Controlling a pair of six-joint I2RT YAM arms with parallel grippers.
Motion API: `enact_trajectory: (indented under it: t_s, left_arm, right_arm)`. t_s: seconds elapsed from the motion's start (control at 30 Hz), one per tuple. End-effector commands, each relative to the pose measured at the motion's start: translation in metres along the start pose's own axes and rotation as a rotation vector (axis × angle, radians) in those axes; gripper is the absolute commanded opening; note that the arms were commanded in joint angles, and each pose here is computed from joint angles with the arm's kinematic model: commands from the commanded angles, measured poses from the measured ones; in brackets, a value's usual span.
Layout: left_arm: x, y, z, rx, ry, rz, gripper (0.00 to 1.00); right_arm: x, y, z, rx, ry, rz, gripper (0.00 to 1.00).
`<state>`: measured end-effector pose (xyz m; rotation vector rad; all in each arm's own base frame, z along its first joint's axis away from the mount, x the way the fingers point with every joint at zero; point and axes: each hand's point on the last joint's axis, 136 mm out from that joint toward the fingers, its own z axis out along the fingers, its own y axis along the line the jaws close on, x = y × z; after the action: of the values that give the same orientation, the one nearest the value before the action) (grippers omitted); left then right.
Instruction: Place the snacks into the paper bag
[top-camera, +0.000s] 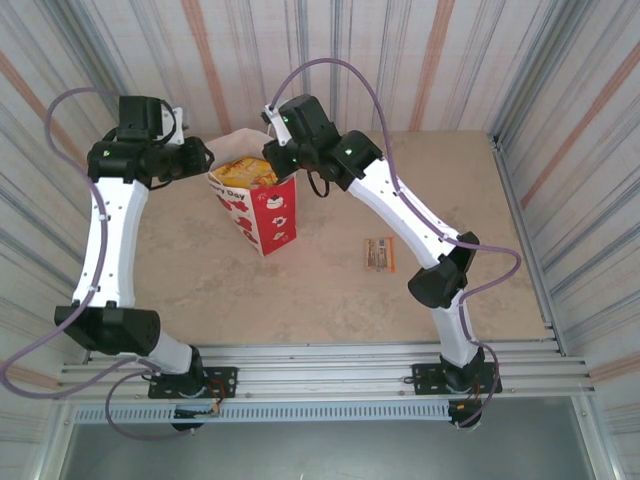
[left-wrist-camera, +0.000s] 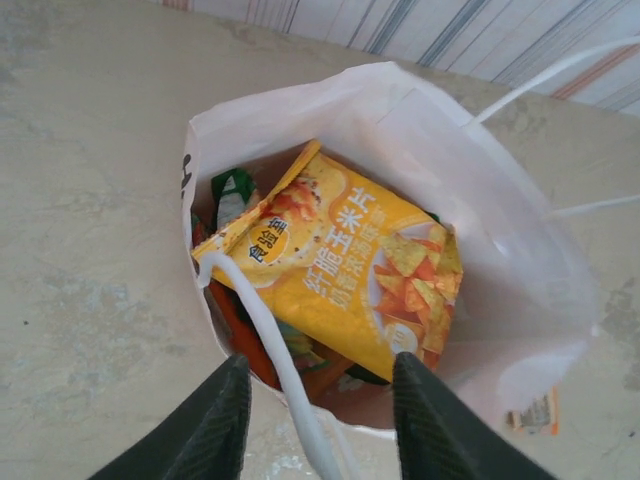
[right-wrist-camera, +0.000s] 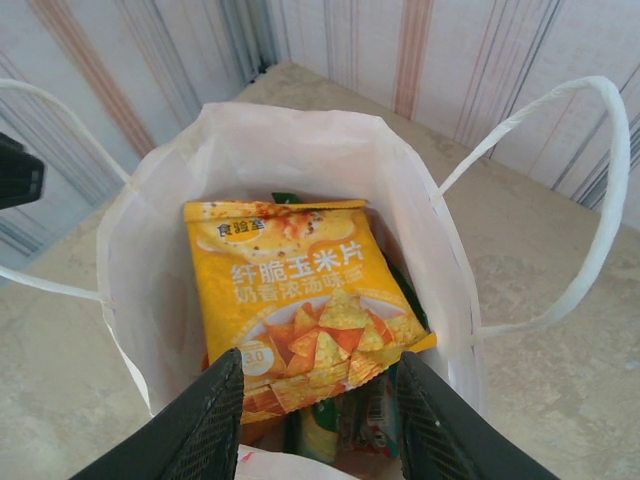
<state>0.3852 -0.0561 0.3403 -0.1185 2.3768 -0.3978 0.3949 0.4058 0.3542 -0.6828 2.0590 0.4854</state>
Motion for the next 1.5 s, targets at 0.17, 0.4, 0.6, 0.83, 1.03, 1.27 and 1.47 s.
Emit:
enact_trajectory:
  t_s: [0.17, 0.4, 0.6, 0.83, 1.03, 1.27, 1.47]
  left_arm:
    - [0.018, 0.026, -0.001, -0.125, 0.049, 0.021, 0.02]
    - [0.033, 0.033, -0.002, -0.152, 0.070, 0.022, 0.00]
    - [0.039, 0.032, 0.002, -0.133, 0.083, 0.017, 0.00]
    - [0.045, 0.028, 0.005, -0.104, 0.101, 0.012, 0.00]
    - [0.046, 0.027, 0.006, -0.095, 0.106, 0.014, 0.00]
    - [0.049, 0.027, 0.009, -0.089, 0.123, 0.012, 0.00]
    - [0.050, 0.026, 0.010, -0.085, 0.132, 0.017, 0.00]
  right_arm:
    - [0.006, -0.013, -0.002, -0.001, 0.034, 0.072, 0.43]
    - [0.037, -0.049, -0.027, 0.081, 0.136, 0.158, 0.48]
    - [0.120, -0.088, -0.043, 0.179, 0.318, 0.280, 0.53]
    - [0.243, -0.130, -0.054, 0.316, 0.572, 0.452, 0.56]
    - [0.310, -0.149, -0.054, 0.438, 0.737, 0.570, 0.57]
    - [0.337, -0.140, -0.030, 0.471, 0.862, 0.523, 0.59]
    - [0.358, -0.140, -0.017, 0.498, 0.924, 0.517, 0.58]
